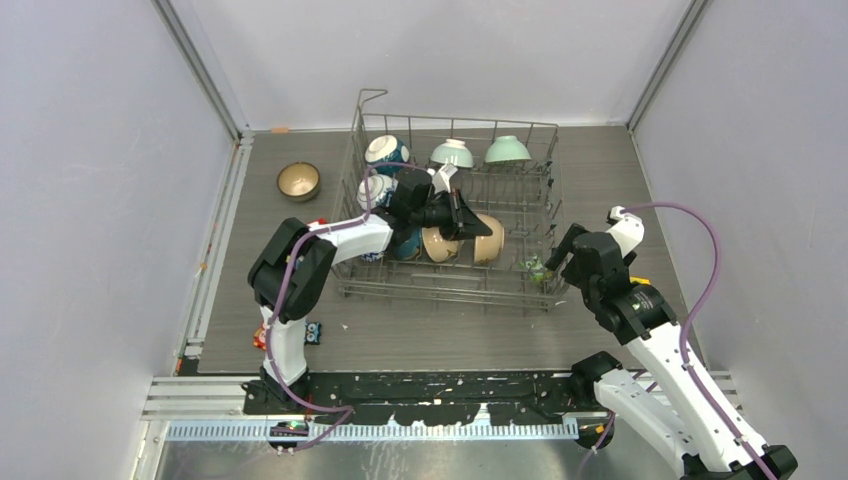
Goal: Unload the bowls from the dish rack
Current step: Pick up the bowl from the dish rack.
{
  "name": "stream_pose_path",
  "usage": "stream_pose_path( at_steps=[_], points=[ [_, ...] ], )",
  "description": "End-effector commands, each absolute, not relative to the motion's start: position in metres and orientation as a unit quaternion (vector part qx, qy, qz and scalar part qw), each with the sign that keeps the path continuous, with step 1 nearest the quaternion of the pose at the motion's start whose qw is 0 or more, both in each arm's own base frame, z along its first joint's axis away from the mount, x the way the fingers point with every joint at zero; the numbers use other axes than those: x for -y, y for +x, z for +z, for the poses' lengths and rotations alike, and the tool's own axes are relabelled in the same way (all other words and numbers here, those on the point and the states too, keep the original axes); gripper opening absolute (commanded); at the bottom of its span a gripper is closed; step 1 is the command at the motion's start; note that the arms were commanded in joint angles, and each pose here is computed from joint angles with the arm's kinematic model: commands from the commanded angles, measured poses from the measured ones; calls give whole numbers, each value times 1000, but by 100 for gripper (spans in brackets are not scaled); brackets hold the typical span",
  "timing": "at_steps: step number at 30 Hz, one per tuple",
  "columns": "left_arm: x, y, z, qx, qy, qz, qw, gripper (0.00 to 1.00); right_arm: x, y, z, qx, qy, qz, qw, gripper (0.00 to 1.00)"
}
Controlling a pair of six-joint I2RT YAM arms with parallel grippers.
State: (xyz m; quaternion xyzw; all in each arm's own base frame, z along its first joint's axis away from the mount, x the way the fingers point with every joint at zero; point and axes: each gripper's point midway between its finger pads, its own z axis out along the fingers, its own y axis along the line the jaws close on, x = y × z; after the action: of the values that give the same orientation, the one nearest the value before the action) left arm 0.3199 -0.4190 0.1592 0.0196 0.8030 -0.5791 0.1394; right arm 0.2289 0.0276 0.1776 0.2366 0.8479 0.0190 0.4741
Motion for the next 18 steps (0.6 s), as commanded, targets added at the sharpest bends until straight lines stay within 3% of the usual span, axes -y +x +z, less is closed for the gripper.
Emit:
stream_pose_path(
  at_steps=[1, 18],
  points=[
    [415, 312, 261, -725, 68, -658, 192, 0, -23, 232, 179, -838, 256, 14, 482, 83],
    [403, 314, 295, -696, 68, -682, 212, 0, -25, 232, 175, -840, 254, 19, 478, 83]
  ],
)
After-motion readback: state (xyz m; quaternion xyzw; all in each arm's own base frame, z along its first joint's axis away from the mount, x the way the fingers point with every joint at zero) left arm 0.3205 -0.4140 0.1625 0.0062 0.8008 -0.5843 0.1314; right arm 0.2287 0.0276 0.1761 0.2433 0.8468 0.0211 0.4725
